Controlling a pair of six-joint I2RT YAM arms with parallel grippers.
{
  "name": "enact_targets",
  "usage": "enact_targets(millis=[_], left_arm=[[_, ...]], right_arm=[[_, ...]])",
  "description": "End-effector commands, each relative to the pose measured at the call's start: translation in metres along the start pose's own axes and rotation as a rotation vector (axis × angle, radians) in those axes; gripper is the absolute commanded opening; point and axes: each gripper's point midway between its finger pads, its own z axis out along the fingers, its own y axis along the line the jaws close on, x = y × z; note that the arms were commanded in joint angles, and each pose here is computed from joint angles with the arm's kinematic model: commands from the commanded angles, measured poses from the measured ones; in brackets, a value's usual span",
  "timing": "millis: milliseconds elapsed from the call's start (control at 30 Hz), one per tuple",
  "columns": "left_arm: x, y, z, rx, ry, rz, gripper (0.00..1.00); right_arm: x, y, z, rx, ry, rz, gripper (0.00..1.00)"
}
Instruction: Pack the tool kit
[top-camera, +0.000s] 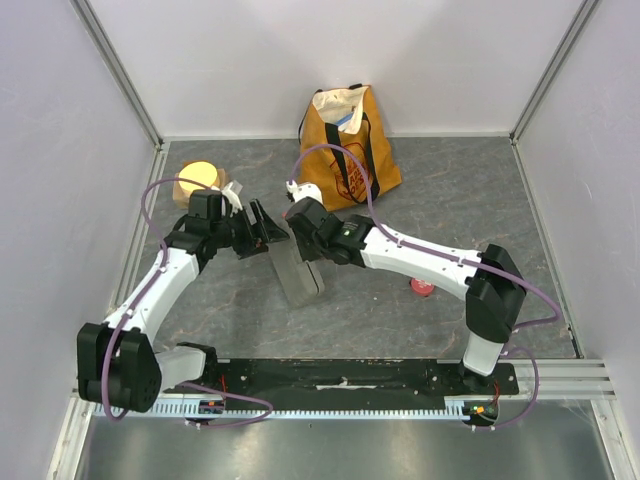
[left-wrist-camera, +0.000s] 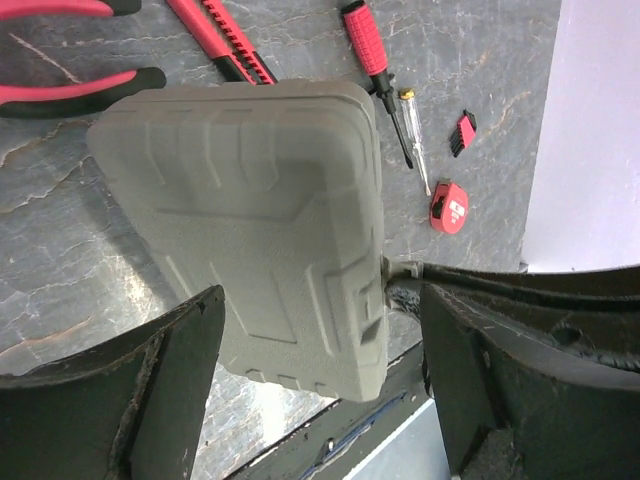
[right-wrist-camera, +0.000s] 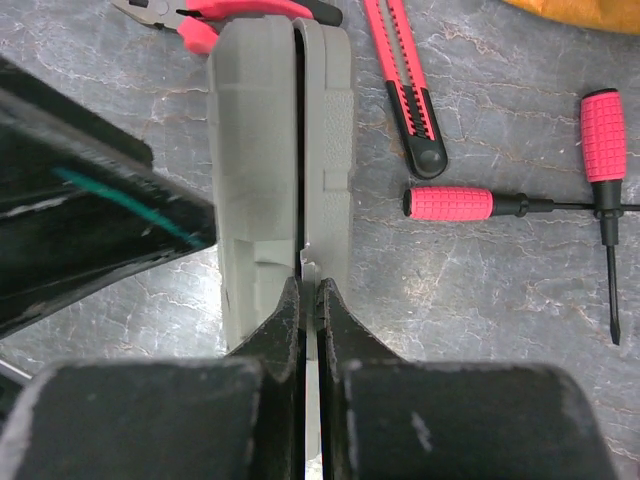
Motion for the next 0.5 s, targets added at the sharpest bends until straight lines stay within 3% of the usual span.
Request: enact_targets(millis=[0,233,467], left_arm=[[-0.003,-0.009,0.007,0.058,0.016,0.063,0.84],[0.01,0.012,0.02,-0.052,0.065,0.056,0.84],[0.018,0.047,0.014,-0.213,0.056,0.05,0.76]], right_arm=[[-0.022,0.004,-0.013,0.043,-0.064,-0.038,0.0],[-0.017,0.011,-0.011,0.036,-0.049,-0.048,0.0],[-0.002,-0.008,-0.002,0.116,-0.015,-0.056,0.0]])
